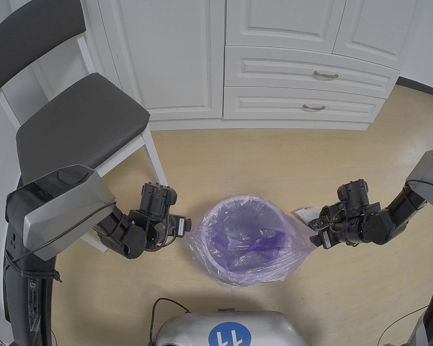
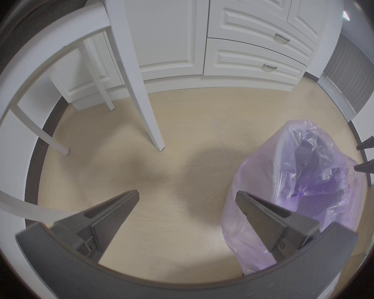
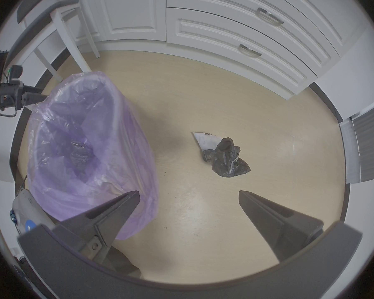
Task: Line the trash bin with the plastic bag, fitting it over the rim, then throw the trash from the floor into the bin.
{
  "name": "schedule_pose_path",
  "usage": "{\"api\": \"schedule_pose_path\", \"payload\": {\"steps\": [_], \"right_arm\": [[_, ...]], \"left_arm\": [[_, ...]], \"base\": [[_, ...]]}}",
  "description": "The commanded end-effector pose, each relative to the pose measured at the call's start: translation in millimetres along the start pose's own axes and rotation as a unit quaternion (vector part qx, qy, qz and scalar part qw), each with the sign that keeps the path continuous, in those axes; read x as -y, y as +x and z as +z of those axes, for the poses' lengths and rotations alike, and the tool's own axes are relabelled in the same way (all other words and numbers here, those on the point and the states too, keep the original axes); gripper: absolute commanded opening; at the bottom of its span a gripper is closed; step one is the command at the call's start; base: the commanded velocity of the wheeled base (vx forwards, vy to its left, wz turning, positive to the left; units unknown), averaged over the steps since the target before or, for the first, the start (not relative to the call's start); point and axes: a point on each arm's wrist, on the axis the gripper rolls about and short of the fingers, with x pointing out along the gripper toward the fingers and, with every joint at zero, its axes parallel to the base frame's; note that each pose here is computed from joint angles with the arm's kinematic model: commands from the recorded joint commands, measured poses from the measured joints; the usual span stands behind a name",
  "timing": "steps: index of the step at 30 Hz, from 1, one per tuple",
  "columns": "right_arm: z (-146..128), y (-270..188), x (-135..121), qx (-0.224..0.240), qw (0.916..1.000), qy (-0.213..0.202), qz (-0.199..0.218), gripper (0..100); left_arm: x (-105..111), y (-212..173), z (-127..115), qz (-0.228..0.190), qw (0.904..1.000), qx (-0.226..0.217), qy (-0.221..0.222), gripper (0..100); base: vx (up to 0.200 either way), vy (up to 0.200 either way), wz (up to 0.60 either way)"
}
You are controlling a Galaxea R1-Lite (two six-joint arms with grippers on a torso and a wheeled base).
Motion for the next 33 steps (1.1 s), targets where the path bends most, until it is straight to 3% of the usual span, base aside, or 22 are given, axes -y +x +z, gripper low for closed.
{"api": "schedule_pose_path", "payload": {"steps": [1,5,8,11,19,22,23,27,29,33], "right_arm": [[-1,-8,-8,0.003,0.9999,-0.012,0.009,100],[-6,-8,-15,-0.007,0.9995,-0.022,0.019,100],[-29,-8,-36,-0.045,0.9943,-0.086,0.045,100],[-41,0,-49,-0.063,0.9893,-0.118,0.057,100],[-54,4,-84,-0.08,0.9806,-0.157,0.086,100],[-54,4,-84,-0.08,0.9806,-0.157,0.086,100],[-57,11,-99,-0.085,0.9808,-0.148,0.095,100],[-56,18,-116,-0.081,0.9835,-0.126,0.103,100],[-51,29,-138,-0.063,0.9888,-0.08,0.109,100],[-43,36,-154,-0.05,0.9923,-0.029,0.11,100]], "left_arm": [[0,-12,12,-0.004,0.9999,0.015,-0.004,100],[0,-18,14,-0.006,0.9998,0.018,-0.003,100],[3,-33,18,-0.013,0.9996,0.024,0.003,100],[5,-35,16,-0.015,0.9996,0.022,0.006,100],[8,-36,16,-0.022,0.9993,0.031,0.006,100],[8,-36,16,-0.022,0.9993,0.031,0.006,100],[11,-37,14,-0.025,0.9992,0.03,0.009,100],[12,-36,14,-0.026,0.9992,0.03,0.009,100],[14,-36,13,-0.027,0.9991,0.03,0.009,100],[14,-36,15,-0.029,0.9988,0.04,0.006,100]], "base": [[0.0,0.0,0.0],[0.0,0.0,0.0],[0.0,0.0,0.0],[0.0,0.0,0.0],[0.0,0.0,0.0],[0.0,0.0,0.0],[0.0,0.0,0.0],[0.0,0.0,0.0],[0.0,0.0,0.0],[0.0,0.0,0.0]]}}
